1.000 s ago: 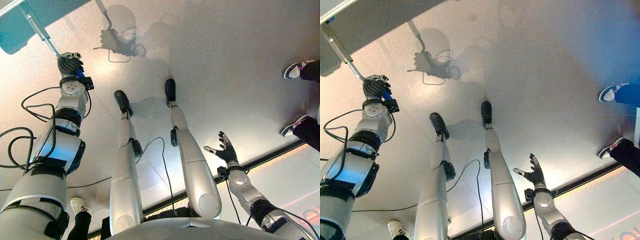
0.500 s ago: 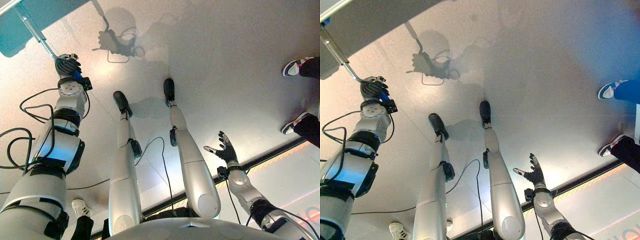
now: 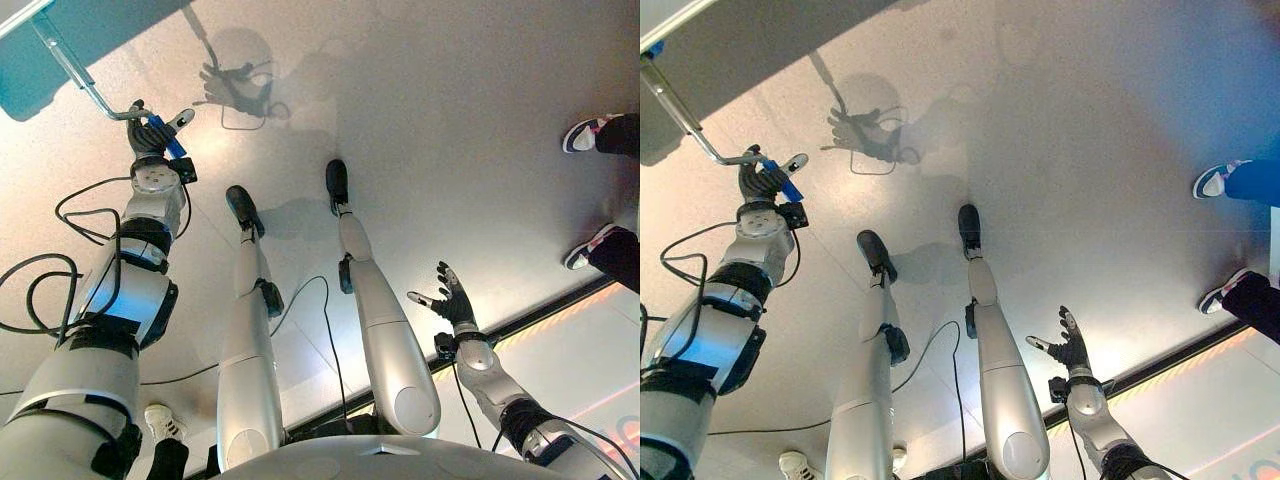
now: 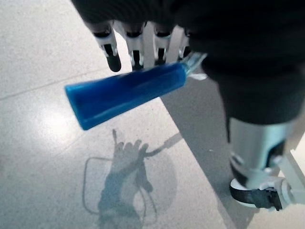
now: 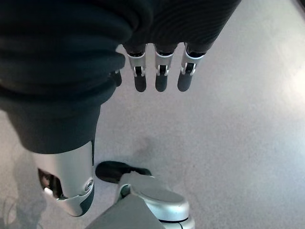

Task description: Raise the hospital bed

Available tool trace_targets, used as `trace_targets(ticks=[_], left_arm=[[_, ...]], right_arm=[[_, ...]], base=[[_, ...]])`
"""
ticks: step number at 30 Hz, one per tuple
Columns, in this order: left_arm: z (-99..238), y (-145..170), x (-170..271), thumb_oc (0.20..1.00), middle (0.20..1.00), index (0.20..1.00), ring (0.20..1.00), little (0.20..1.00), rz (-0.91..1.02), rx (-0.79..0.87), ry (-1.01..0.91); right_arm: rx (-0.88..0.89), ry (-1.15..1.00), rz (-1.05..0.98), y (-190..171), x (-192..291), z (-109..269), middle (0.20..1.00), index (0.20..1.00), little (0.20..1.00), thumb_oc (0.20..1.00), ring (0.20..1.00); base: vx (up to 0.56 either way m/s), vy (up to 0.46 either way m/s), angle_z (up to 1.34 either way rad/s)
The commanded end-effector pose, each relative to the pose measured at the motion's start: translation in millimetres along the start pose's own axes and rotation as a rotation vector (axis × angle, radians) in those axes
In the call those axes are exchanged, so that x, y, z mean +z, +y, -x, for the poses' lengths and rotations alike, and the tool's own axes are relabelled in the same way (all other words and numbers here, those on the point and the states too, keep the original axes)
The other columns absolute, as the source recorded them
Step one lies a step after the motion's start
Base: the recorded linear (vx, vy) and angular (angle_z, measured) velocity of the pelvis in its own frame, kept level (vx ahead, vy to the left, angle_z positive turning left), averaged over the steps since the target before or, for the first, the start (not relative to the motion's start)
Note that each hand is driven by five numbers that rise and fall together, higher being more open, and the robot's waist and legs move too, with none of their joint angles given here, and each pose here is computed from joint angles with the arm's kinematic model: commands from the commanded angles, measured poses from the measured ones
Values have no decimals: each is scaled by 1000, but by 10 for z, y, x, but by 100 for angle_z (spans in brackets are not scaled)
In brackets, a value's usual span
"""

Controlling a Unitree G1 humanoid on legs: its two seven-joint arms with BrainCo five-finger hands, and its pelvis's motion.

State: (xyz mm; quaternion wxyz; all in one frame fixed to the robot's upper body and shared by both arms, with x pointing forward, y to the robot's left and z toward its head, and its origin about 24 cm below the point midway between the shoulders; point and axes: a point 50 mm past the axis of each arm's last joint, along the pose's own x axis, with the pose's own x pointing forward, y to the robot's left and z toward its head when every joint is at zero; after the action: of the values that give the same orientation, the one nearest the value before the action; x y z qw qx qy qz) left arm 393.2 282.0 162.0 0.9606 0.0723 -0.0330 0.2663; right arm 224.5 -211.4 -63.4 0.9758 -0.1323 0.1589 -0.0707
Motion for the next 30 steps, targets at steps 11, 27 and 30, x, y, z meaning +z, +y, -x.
trace_targets(ticks=[11,27,30], left_arm=[[-15,-101,217,1000,1000,1000,1000,1000,-18,-56,-108],[64,68,-206,1000,1000,1000,1000,1000,-91,-59,-5],[109,86,-339,1000,1000,1000,1000,1000,-101,-65,29]], right_arm=[[-17,82,66,-136,-253,154,1000,1000,1000,1000,1000],[2,155,94,-125,-374,169,1000,1000,1000,1000,1000],[0,178,92,-119,-407,174,1000,1000,1000,1000,1000]], base=[[-6,5,3],[0,0,0],[0,0,0]])
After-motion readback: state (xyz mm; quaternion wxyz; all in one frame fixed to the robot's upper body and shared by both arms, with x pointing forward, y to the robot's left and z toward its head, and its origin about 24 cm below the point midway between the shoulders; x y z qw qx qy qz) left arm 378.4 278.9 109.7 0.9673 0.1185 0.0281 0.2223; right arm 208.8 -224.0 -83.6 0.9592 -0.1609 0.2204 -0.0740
